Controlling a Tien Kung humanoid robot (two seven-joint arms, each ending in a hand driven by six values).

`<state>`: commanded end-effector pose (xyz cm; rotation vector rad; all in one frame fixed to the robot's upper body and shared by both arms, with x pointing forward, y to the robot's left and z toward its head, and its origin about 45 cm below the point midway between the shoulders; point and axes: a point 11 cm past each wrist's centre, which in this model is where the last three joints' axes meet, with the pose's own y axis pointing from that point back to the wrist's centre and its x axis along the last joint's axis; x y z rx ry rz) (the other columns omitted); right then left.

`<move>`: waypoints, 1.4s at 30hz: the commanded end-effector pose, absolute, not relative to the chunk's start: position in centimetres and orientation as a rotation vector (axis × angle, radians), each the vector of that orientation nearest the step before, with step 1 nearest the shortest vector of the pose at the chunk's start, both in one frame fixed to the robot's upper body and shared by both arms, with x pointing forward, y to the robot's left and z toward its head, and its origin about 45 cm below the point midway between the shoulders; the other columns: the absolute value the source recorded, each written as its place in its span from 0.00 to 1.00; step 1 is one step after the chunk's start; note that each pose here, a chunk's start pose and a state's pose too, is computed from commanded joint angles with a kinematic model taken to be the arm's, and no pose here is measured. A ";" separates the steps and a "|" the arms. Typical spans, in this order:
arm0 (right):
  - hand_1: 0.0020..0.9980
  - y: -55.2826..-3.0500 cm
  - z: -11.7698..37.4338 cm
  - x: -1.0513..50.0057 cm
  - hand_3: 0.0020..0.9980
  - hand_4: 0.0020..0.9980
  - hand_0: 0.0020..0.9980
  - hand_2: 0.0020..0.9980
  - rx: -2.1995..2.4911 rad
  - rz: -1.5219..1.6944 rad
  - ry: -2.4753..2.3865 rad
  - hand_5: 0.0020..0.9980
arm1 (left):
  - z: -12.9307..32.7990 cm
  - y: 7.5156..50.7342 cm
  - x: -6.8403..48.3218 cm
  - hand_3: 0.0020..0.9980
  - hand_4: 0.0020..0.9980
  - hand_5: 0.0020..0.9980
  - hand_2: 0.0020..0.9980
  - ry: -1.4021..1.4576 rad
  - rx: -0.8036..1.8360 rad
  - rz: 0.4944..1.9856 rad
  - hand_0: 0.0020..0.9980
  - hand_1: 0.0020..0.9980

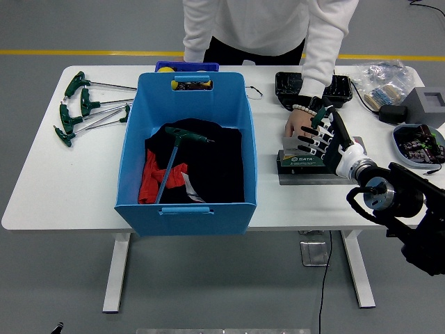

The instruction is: Lift tool from toolbox,place it in box,lift tool from toolbox,place it in box

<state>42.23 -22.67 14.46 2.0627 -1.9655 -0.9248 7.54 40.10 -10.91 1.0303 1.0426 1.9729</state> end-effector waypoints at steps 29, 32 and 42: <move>0.29 -21.5 18.0 43.1 0.38 1.00 0.38 0.35 2.036 -1.340 -2.206 0.81 | -11.0 40.4 6.8 0.73 0.75 0.65 0.79 1.041 1.069 1.961 0.72 0.75; 0.29 -21.5 18.9 43.2 0.38 1.00 0.38 0.35 2.053 -1.372 -2.224 0.81 | -11.0 40.4 6.7 0.73 0.75 0.65 0.79 1.043 1.073 1.960 0.72 0.75; 0.26 -21.4 21.2 43.5 0.37 1.00 0.35 0.33 2.118 -1.399 -2.242 0.80 | -11.0 40.5 6.5 0.73 0.75 0.65 0.79 1.044 1.075 1.960 0.72 0.75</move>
